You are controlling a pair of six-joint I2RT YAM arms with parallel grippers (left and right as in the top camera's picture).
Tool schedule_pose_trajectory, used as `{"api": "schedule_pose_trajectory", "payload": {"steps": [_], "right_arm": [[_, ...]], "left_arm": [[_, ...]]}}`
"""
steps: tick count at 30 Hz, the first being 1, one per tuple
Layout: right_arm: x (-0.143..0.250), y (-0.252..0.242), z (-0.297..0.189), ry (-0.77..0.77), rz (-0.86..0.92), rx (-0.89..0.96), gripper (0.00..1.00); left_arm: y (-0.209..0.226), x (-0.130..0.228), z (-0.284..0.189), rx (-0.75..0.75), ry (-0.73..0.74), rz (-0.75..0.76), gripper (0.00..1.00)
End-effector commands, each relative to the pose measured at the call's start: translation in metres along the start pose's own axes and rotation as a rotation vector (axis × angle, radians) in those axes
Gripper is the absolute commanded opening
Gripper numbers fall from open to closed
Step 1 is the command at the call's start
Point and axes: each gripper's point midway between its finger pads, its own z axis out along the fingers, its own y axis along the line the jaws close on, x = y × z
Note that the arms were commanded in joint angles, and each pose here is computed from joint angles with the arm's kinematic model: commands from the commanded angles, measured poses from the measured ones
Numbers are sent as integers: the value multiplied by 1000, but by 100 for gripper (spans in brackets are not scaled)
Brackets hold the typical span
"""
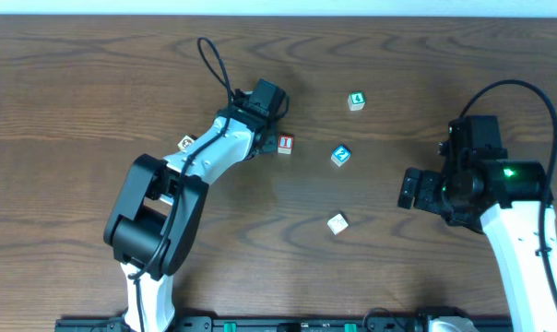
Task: Spell out Ai2
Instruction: 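Return the left gripper to the 'A' block and grasp it, then place the 'A' block just left of the 'I' block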
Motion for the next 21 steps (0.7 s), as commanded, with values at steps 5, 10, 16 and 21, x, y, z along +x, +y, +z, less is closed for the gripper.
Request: {"api": "schedule_pose_trajectory", "payload": {"steps": [5, 10, 16, 21], "right_arm": [[1, 1, 1, 2, 4, 4, 99], [1, 1, 1, 3, 4, 4, 99], [1, 0, 1, 2, 4, 4, 99], [1, 0, 1, 2, 3, 4, 99]], "left_arm": [[-21, 17, 0, 44, 40, 151, 30], [-23, 18, 0, 45, 38, 156, 35], [-24, 14, 0, 45, 19, 154, 51], [-25, 12, 0, 50, 10, 153, 51]]}}
